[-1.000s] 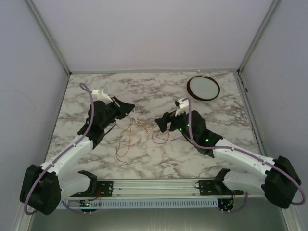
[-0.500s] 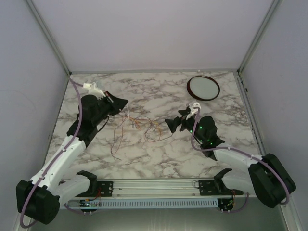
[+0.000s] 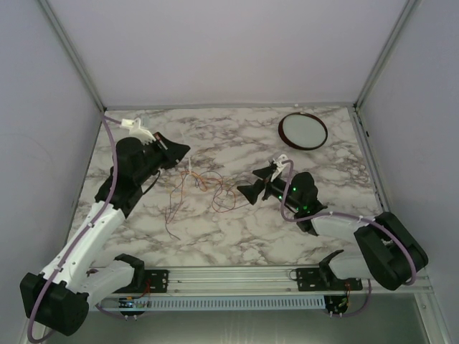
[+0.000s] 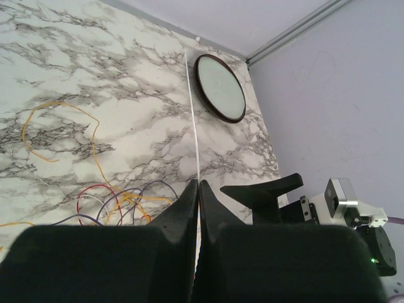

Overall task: Zip-tie the wires
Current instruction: Tie the cable at the center of the board, then adjust the cable at the center of the board.

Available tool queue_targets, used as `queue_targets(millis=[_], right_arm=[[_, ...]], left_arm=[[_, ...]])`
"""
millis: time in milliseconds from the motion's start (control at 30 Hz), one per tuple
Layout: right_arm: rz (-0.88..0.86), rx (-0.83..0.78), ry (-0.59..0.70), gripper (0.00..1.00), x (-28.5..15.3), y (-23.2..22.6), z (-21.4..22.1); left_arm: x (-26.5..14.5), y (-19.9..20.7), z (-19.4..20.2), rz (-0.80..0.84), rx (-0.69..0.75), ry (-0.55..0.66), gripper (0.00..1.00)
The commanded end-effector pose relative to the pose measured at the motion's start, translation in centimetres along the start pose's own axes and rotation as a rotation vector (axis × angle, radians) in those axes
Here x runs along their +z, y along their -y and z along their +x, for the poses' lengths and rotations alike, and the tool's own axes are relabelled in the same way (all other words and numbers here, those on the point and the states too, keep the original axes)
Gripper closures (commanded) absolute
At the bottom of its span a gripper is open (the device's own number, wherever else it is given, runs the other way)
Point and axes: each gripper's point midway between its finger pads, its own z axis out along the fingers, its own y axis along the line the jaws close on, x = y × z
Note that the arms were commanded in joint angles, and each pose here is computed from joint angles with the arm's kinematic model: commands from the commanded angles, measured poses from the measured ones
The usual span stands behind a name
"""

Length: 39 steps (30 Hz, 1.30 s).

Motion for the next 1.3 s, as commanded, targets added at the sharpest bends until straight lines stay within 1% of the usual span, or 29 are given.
queue_targets(millis=[0,100,167,200,233,433,533,633,700,767,833,967,1200,1267], right_arm=[[-0.168,-0.080,0.086,0.14,0.6,-2.6,-2.5],[-0.314,-0.096,0.116,0.28,1.2,-5.1,-3.5],[-0.400,-0.102,0.111,0.38,1.7,-6.7,-3.5],[-0.428,-0.109,0.107,0.41,2.0,-7.3,-3.3],[-0.447,-0.121,0.103,0.43,2.3,-7.7,-3.1],[-0.469,-0.210,0.131,0.41,5.1,-9.3,-3.3],[-0.461,-0.234,0.146,0.34,6.9,-9.5,-4.0],[-0.439,-0.294,0.155,0.21,8.5,-9.3,-4.5],[-0.443,-0.321,0.136,0.18,9.5,-9.4,-4.3],[-0.464,-0.326,0.096,0.18,10.1,-9.5,-3.4],[-0.489,-0.335,0.104,0.18,10.9,-10.0,-3.9],[-0.537,-0.332,0.082,0.19,11.9,-11.0,-3.2],[-0.596,-0.321,0.049,0.25,12.5,-12.4,-2.0],[-0.598,-0.317,0.043,0.29,12.6,-12.6,-1.8]], left_arm=[[-0.9,0.9,-0.9,0.021,0.026,0.018,1.00],[-1.0,0.7,-0.6,0.021,0.024,0.014,1.00],[-1.0,0.7,-0.4,0.021,0.021,0.011,1.00],[-1.0,0.6,-0.4,0.020,0.019,0.011,1.00],[-1.0,0.7,-0.4,0.022,0.017,0.008,1.00],[-1.0,0.7,0.1,0.034,0.009,-0.005,1.00],[-1.0,0.6,0.4,0.041,0.005,-0.009,1.00],[-0.9,0.3,0.8,0.044,-0.009,-0.014,1.00],[-0.8,0.2,1.2,0.050,-0.019,-0.017,1.00],[-0.8,0.2,1.4,0.057,-0.025,-0.019,1.00],[-0.8,0.1,1.4,0.058,-0.026,-0.020,1.00],[-0.7,0.1,1.5,0.060,-0.025,-0.019,1.00],[-0.7,0.0,1.6,0.060,-0.026,-0.019,1.00],[-0.7,0.0,1.6,0.063,-0.027,-0.019,1.00]])
